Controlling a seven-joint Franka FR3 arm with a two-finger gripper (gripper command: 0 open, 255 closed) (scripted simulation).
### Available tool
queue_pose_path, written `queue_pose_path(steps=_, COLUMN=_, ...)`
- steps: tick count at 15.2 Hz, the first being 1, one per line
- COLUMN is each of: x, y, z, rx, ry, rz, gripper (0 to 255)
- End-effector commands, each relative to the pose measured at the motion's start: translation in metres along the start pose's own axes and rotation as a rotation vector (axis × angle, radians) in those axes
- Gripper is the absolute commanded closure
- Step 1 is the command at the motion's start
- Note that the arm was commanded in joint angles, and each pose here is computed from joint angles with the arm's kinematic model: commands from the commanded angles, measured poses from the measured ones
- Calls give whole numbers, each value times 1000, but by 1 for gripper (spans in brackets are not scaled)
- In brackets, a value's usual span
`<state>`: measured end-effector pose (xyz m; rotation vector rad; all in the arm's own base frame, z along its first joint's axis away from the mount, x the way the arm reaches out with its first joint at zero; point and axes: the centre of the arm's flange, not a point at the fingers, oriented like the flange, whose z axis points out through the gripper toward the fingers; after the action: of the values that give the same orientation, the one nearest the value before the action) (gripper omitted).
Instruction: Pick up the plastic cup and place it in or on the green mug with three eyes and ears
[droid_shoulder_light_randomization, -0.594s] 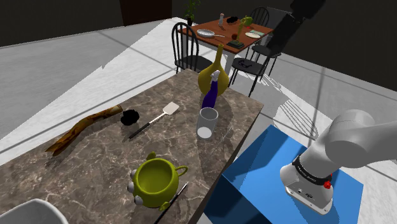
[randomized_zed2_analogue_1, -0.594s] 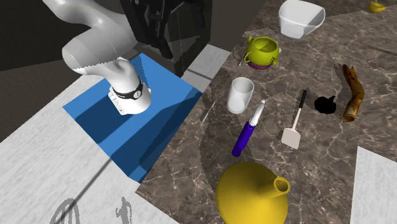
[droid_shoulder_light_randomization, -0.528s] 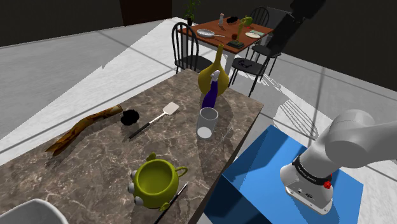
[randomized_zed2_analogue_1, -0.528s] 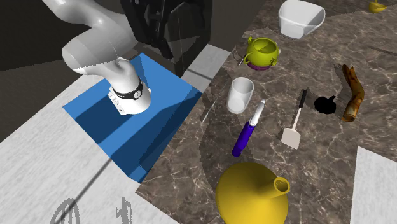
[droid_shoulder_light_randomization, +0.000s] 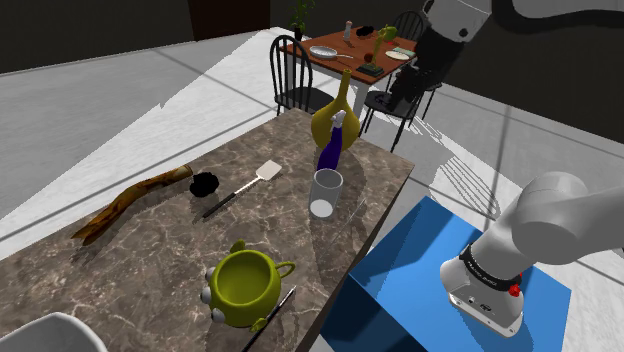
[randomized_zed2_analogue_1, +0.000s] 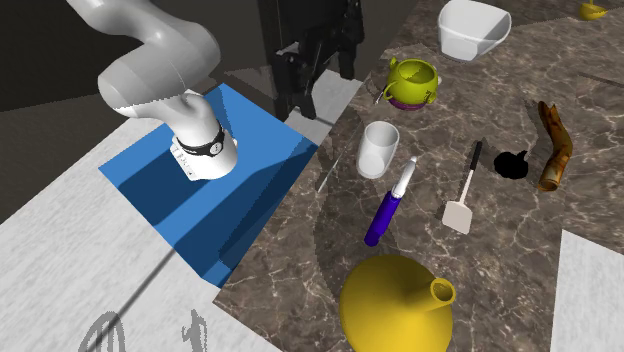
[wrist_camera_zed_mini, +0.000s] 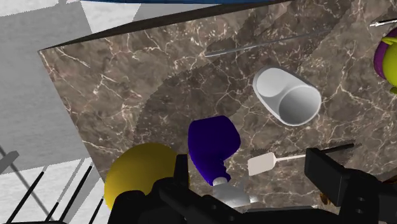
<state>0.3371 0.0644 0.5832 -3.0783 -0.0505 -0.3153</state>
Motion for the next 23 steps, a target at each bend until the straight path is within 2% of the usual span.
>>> queue_pose_path(steps=1, x=5, y=-16, z=22, rx=-10, ry=-14, rz=2, gripper=0)
queue_pose_path(steps=15, x=24, y=-115, z=186, rx=-78, ry=-116, rz=11, gripper=0)
queue_pose_path(steps=23, x=19, y=-114, z=230, rx=-80, ry=-118, rz=11, gripper=0)
